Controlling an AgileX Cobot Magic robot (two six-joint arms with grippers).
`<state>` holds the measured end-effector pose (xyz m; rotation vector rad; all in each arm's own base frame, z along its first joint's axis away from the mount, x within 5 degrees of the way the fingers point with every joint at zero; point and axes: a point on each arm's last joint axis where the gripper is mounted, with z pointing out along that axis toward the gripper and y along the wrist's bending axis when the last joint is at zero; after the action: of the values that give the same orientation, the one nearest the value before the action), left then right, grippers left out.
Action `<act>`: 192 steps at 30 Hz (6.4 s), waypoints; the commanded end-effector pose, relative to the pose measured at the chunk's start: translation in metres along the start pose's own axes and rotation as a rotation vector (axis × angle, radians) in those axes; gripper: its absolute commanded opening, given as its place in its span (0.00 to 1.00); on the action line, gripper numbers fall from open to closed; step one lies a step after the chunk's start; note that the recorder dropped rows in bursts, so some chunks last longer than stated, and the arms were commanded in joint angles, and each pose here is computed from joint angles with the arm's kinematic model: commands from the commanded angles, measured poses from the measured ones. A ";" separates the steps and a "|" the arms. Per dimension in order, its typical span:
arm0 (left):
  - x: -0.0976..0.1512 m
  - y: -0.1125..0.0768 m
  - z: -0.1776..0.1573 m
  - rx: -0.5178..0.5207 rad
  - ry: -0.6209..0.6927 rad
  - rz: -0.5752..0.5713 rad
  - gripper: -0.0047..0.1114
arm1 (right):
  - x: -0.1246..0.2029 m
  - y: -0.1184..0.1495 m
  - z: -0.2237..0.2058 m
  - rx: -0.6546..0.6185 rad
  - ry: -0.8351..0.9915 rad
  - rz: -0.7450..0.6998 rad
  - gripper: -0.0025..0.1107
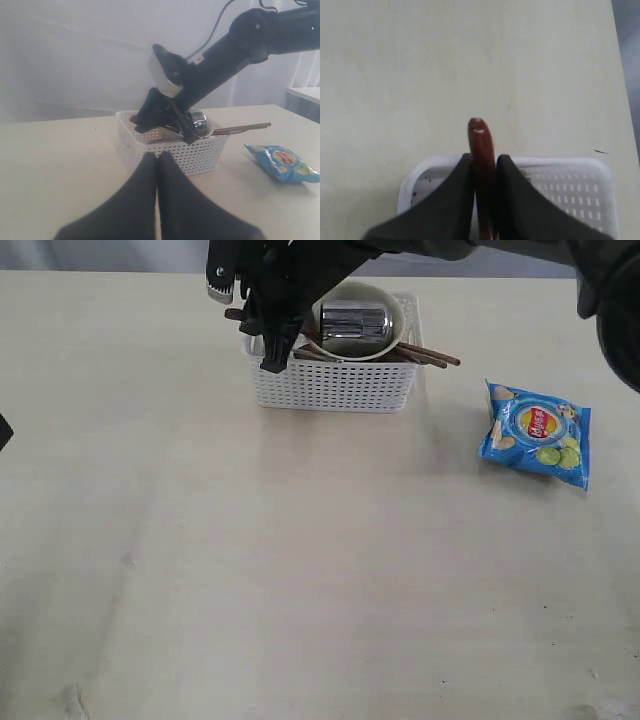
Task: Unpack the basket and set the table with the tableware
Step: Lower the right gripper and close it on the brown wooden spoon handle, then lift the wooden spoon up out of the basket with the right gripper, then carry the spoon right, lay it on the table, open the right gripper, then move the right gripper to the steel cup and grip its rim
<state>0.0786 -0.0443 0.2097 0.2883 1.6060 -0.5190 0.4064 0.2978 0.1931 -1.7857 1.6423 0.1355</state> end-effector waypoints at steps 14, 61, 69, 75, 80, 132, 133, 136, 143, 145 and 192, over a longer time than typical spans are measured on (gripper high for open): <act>0.001 0.000 -0.001 -0.002 -0.003 -0.002 0.04 | -0.003 0.002 -0.004 -0.028 -0.024 0.048 0.02; 0.001 0.000 -0.001 0.000 0.001 0.003 0.04 | -0.042 -0.019 -0.061 0.147 -0.153 0.067 0.02; 0.001 0.000 -0.001 0.000 0.001 0.003 0.04 | -0.055 -0.026 -0.097 0.203 -0.181 0.199 0.02; 0.001 0.000 -0.001 0.000 0.001 0.003 0.04 | -0.045 -0.030 -0.137 0.290 0.014 0.364 0.02; 0.001 0.000 -0.001 0.000 0.001 0.003 0.04 | -0.033 -0.021 -0.169 0.366 0.125 0.529 0.02; 0.001 0.000 -0.001 0.000 0.008 0.003 0.04 | 0.131 0.218 -0.127 0.799 0.958 0.957 0.02; 0.001 0.000 -0.001 0.000 0.008 0.003 0.04 | 0.131 0.217 -0.125 0.799 0.965 0.956 0.02; 0.001 0.000 -0.001 0.000 0.008 0.000 0.04 | 0.132 0.218 -0.122 0.802 0.985 0.945 0.02; 0.001 0.000 -0.001 -0.002 0.008 -0.006 0.04 | 0.135 0.221 -0.117 0.793 1.012 0.936 0.02; 0.001 0.000 -0.001 -0.002 0.008 -0.006 0.04 | 0.136 0.221 -0.116 0.791 1.020 0.931 0.02; 0.001 0.000 -0.001 -0.002 0.008 -0.004 0.04 | 0.038 0.060 -0.171 0.506 0.245 1.150 0.02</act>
<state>0.0785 -0.0445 0.2091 0.2912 1.6129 -0.5192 0.2712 0.1820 0.2648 -0.3587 2.3881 -0.1774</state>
